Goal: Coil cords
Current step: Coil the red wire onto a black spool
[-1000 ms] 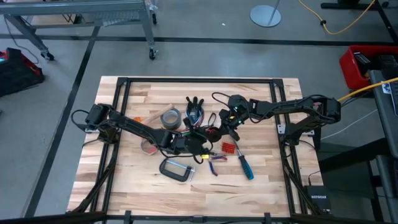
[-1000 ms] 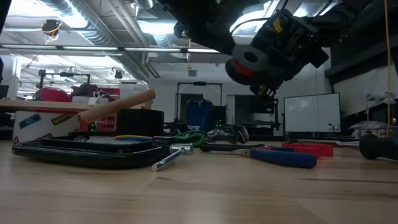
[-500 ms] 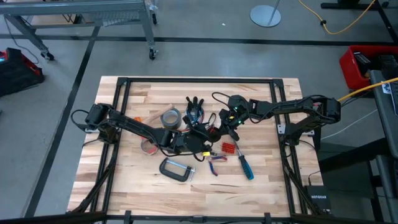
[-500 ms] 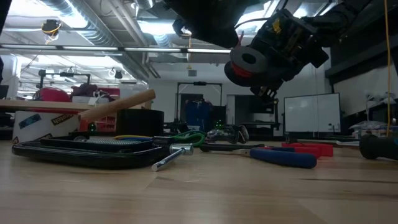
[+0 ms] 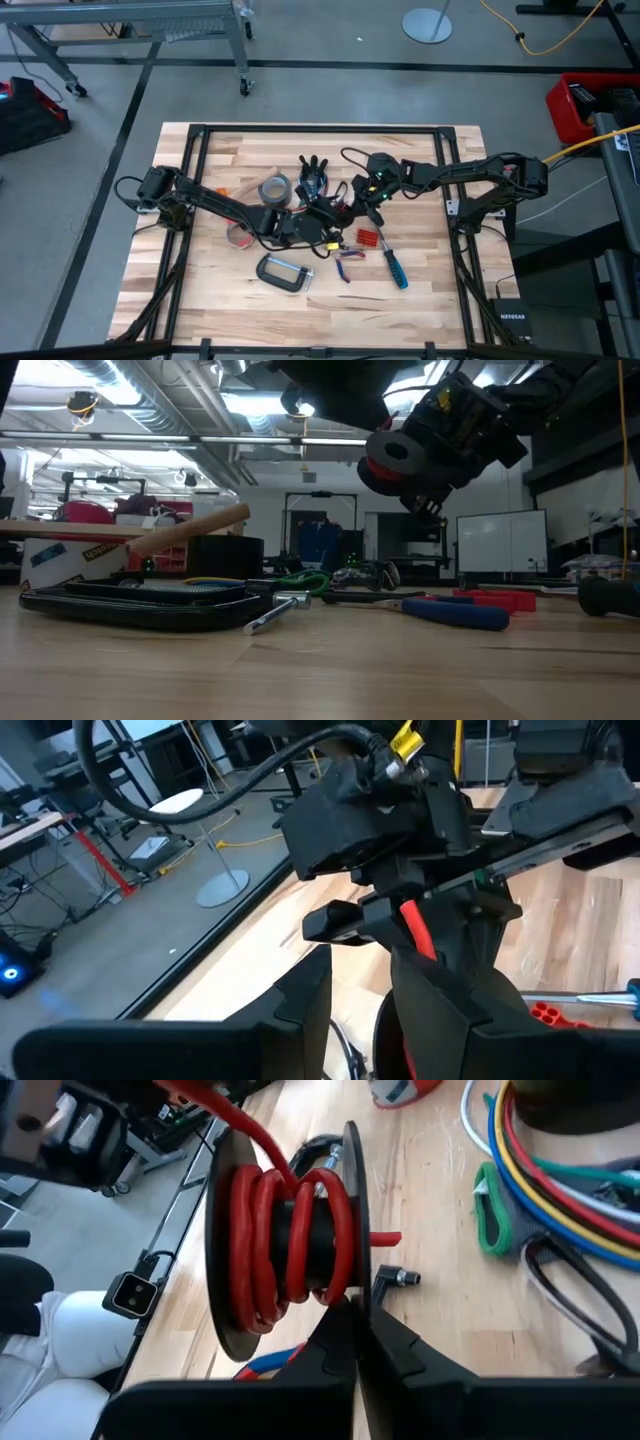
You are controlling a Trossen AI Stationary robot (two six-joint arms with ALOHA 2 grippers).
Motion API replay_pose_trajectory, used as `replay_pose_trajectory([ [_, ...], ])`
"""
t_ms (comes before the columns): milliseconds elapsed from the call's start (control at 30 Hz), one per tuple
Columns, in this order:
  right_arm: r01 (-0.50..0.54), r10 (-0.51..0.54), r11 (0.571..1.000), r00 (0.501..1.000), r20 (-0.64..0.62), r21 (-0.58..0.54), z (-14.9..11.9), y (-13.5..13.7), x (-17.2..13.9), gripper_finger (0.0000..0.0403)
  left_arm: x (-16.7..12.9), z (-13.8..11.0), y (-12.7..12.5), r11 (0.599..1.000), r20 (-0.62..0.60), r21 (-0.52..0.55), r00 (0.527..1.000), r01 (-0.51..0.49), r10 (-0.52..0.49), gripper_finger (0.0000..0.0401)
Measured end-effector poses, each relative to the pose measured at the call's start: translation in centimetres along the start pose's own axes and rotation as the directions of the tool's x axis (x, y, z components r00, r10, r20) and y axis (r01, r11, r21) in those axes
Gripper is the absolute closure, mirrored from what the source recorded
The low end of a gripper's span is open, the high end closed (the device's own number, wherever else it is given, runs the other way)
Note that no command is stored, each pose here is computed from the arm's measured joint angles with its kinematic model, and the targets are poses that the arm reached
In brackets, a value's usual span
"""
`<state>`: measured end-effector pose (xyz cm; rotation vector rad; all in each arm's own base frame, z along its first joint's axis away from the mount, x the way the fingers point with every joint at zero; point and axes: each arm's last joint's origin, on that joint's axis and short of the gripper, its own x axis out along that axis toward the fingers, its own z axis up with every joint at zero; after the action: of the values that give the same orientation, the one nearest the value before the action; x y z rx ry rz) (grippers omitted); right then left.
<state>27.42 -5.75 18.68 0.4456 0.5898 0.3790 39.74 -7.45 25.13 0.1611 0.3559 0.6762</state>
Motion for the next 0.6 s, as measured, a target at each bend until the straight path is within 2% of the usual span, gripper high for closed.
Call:
replay_pose_trajectory([
  [300,-0.015,0.015,1.000,0.996,0.084,0.003,1.0,0.2,0.0,0.0402,0.3,0.4,0.2,0.999,0.019,-0.029,1.000,0.025,-0.024,0.0301],
  [600,-0.057,0.060,0.998,0.991,0.118,-0.032,1.4,0.4,-0.1,0.0402,0.1,0.6,0.2,0.997,0.026,0.070,0.999,0.028,-0.030,0.0301],
])
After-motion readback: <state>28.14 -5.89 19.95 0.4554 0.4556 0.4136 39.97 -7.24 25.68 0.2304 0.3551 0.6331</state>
